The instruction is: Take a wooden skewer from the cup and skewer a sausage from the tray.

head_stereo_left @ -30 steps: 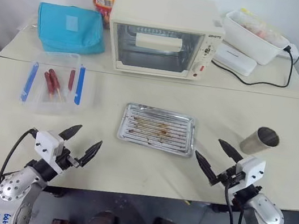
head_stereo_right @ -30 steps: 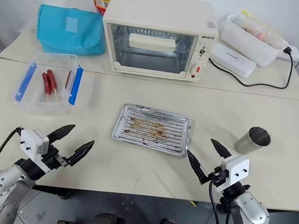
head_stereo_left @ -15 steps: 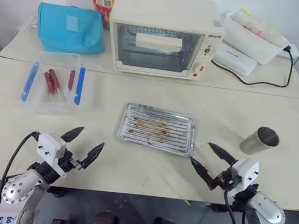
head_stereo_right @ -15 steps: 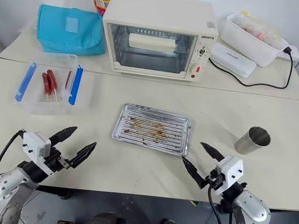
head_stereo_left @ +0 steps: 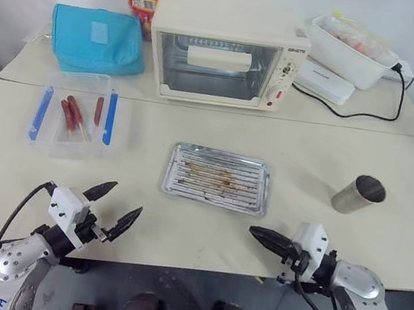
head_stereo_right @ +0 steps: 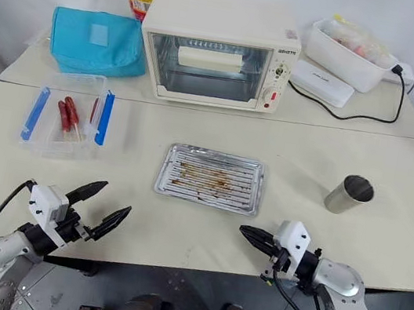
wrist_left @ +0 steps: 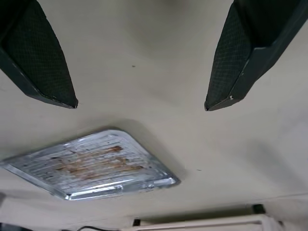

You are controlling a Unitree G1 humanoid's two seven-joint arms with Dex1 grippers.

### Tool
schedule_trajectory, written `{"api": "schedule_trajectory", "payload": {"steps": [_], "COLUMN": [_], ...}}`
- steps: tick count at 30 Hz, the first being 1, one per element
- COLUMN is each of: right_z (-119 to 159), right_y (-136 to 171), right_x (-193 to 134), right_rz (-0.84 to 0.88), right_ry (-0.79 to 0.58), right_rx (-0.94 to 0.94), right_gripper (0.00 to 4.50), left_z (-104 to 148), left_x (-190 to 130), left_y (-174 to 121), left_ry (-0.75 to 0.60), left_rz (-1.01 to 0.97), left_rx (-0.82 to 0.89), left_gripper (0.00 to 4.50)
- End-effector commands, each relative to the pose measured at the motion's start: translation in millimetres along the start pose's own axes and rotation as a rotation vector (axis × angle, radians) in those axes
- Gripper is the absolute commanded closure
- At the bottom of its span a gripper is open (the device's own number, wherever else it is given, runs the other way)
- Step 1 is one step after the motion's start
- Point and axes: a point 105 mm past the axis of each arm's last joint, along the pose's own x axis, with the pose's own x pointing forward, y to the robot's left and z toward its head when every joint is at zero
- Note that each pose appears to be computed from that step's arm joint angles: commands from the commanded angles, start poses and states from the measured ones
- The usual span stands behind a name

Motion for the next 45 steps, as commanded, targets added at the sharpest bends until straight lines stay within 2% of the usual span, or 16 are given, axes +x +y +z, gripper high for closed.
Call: {"api": "schedule_trajectory", "payload": {"steps": [1,14,20,24,27,30,32,36,40,45], "right_z": [-5,16,22,15,9,13,12,14,9,3], "right_y": [0,-50,-46,-24,-18,-20,-21,-28,-29,-27], "right_x": [5,41,40,24,5,-9,-21,-33,-39,-44], "right_rz": [-0.015,-0.180,-0.147,-0.058,-0.059,-0.112,-0.167,-0.280,-0.359,-0.455], "right_ry": [0.021,0.077,0.053,0.050,0.047,-0.027,-0.087,-0.139,-0.159,-0.174], "right_rx": [0.012,-0.095,-0.094,-0.053,-0.036,-0.030,0.045,0.084,0.114,0.120], "right_gripper": [4.44,4.44,4.44,4.44,4.44,4.44,4.44,3.63,2.25,0.59], "left_z": [4,6,5,4,3,2,0,4,2,-4], "left_x": [-1,9,8,7,6,6,5,2,-5,-14], "left_y": [3,0,1,0,-1,-1,-1,8,25,30], "left_ry": [-0.028,-0.059,-0.061,-0.058,-0.056,-0.054,-0.052,-0.081,-0.082,-0.087], "left_rz": [0.014,0.022,0.044,0.045,0.042,0.040,0.043,0.109,0.229,0.294], "left_rx": [0.005,-0.002,-0.004,-0.009,-0.015,-0.024,-0.025,-0.030,0.024,-0.006], "left_gripper": [0.00,0.00,0.00,0.00,0.00,0.00,0.00,0.00,0.00,0.00]}}
